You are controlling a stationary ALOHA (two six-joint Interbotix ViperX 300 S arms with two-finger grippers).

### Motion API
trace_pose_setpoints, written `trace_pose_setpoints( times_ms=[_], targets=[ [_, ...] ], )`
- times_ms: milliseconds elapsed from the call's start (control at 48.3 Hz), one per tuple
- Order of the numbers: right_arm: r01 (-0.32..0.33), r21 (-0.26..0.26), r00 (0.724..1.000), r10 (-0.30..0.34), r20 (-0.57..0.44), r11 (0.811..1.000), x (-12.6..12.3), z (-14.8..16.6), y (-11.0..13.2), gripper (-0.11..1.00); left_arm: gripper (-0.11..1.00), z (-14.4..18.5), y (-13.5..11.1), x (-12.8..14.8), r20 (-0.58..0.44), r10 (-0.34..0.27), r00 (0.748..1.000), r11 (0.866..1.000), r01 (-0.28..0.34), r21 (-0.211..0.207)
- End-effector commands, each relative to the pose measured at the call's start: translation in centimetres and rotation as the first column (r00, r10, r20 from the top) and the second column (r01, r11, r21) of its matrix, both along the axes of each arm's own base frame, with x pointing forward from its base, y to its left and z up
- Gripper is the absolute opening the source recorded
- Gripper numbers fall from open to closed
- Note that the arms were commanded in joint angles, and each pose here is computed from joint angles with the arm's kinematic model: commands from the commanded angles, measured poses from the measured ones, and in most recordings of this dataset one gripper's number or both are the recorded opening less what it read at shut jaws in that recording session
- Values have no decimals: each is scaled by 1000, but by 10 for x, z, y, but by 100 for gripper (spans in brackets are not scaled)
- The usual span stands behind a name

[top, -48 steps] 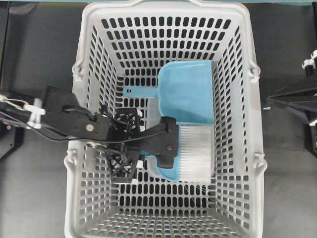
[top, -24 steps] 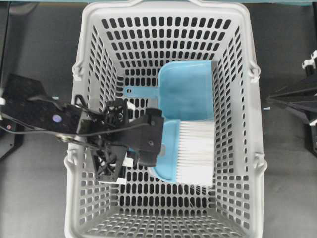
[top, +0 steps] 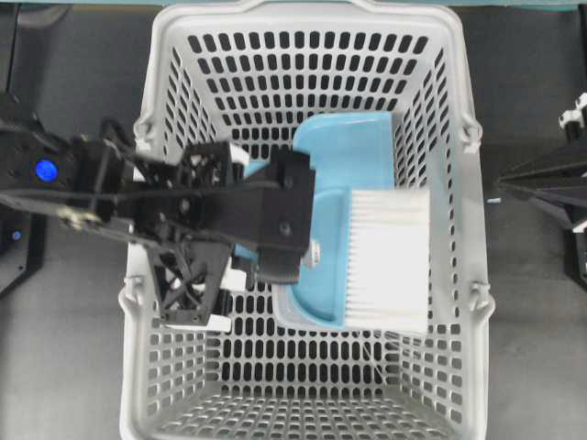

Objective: Pick up the hand brush from the shopping basket with the left arm.

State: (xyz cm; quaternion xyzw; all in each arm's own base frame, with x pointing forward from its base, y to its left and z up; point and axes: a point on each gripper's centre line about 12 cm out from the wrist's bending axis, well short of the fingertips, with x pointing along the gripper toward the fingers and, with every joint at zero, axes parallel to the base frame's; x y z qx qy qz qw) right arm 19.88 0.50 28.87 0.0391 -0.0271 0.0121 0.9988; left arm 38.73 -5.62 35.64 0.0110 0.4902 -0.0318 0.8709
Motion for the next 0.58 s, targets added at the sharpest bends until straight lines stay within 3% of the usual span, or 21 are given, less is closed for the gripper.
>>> trace_pose_setpoints(
  times_ms=[0, 559],
  targets=[
    [0, 5, 1000, 0, 8, 1000, 1, 2, 0, 0, 26, 30, 5, -5, 55, 18, 998, 1000, -17, -9],
    [-1, 4, 1000, 1, -2, 1000, 0, 0, 0, 0, 26, 33, 7, -4, 55, 23, 998, 1000, -22, -9]
  ],
)
